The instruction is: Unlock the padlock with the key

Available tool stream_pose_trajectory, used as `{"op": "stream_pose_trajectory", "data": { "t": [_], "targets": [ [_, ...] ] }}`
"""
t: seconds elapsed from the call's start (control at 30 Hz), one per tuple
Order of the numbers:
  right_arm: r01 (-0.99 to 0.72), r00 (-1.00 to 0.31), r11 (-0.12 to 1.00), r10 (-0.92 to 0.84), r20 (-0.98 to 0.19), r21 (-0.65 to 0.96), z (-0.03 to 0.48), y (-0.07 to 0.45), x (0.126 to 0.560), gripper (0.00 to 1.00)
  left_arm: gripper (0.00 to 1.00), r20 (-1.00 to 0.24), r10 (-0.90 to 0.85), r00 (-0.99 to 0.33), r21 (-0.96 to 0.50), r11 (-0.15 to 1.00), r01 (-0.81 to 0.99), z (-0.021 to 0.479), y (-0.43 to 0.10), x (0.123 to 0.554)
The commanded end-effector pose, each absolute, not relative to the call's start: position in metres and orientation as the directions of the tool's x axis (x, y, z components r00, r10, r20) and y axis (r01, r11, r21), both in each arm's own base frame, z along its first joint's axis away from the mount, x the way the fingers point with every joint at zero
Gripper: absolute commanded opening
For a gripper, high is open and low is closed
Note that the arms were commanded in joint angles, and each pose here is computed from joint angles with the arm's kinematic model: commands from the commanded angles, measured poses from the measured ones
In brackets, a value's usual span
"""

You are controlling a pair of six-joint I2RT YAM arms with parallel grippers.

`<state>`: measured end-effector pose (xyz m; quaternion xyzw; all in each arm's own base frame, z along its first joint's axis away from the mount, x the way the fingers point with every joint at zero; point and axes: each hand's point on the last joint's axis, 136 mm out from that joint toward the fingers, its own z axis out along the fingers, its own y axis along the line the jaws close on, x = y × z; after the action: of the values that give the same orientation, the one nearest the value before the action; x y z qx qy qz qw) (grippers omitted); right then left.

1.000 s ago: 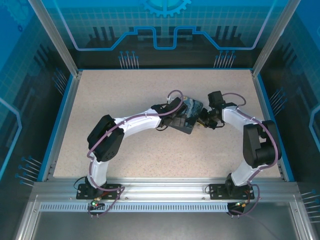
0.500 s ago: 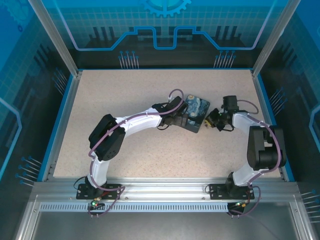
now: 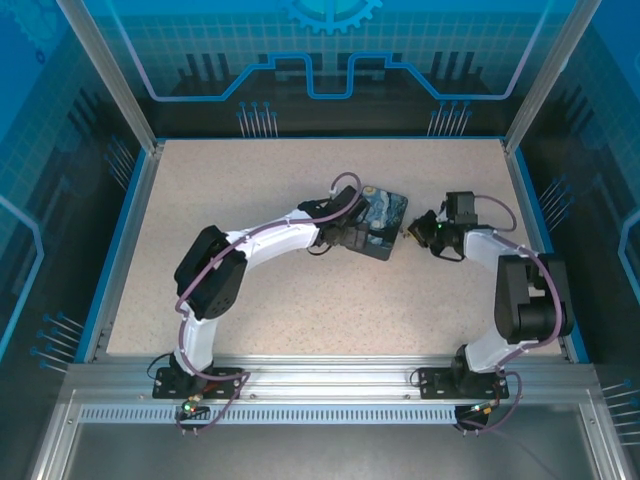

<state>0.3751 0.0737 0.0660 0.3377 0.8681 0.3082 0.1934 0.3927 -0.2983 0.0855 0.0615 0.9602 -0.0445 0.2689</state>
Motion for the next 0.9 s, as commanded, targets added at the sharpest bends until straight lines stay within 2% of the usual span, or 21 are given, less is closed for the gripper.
{"op": "stream_pose_trajectory", "data": {
  "t": [0.0,0.13,0.53,0.57,0.6,0.67,0.73,0.87],
  "targets": [
    [0.478,-0.666,0.612,0.72,-0.195,0.629,0.077,0.061,0.362,0.0,0.99,-0.311,0.182,-0.933,0.155,0.978,0.139,0.044,-0.229,0.366],
    [0.512,-0.66,0.642,0.719,-0.218,0.571,0.074,0.05,0.342,0.0,0.99,-0.334,0.159,-0.929,0.143,0.983,0.117,0.057,-0.219,0.377],
    [0.643,-0.667,0.653,0.734,-0.126,0.401,0.037,0.035,0.299,0.0,0.99,-0.431,0.073,-0.899,0.005,0.997,0.078,0.118,-0.214,0.387],
    [0.646,-0.668,0.653,0.734,-0.121,0.396,0.035,0.036,0.297,0.04,0.99,-0.439,0.06,-0.897,-0.009,0.997,0.072,0.124,-0.212,0.385],
    [0.646,-0.67,0.653,0.733,-0.117,0.395,0.034,0.036,0.296,0.12,0.99,-0.448,0.048,-0.893,-0.024,0.998,0.065,0.13,-0.21,0.385],
    [0.648,-0.668,0.65,0.735,-0.114,0.398,0.034,0.036,0.293,0.35,0.99,-0.459,0.02,-0.888,-0.061,0.997,0.054,0.14,-0.206,0.382],
    [0.64,-0.663,0.646,0.738,-0.125,0.415,0.04,0.036,0.293,0.5,0.99,-0.471,-0.013,-0.882,-0.098,0.994,0.037,0.151,-0.201,0.379],
    [0.611,-0.644,0.643,0.743,-0.183,0.462,0.068,0.034,0.294,0.74,0.99,-0.519,-0.076,-0.852,-0.145,0.989,0.0,0.176,-0.184,0.374]
  ]
}}
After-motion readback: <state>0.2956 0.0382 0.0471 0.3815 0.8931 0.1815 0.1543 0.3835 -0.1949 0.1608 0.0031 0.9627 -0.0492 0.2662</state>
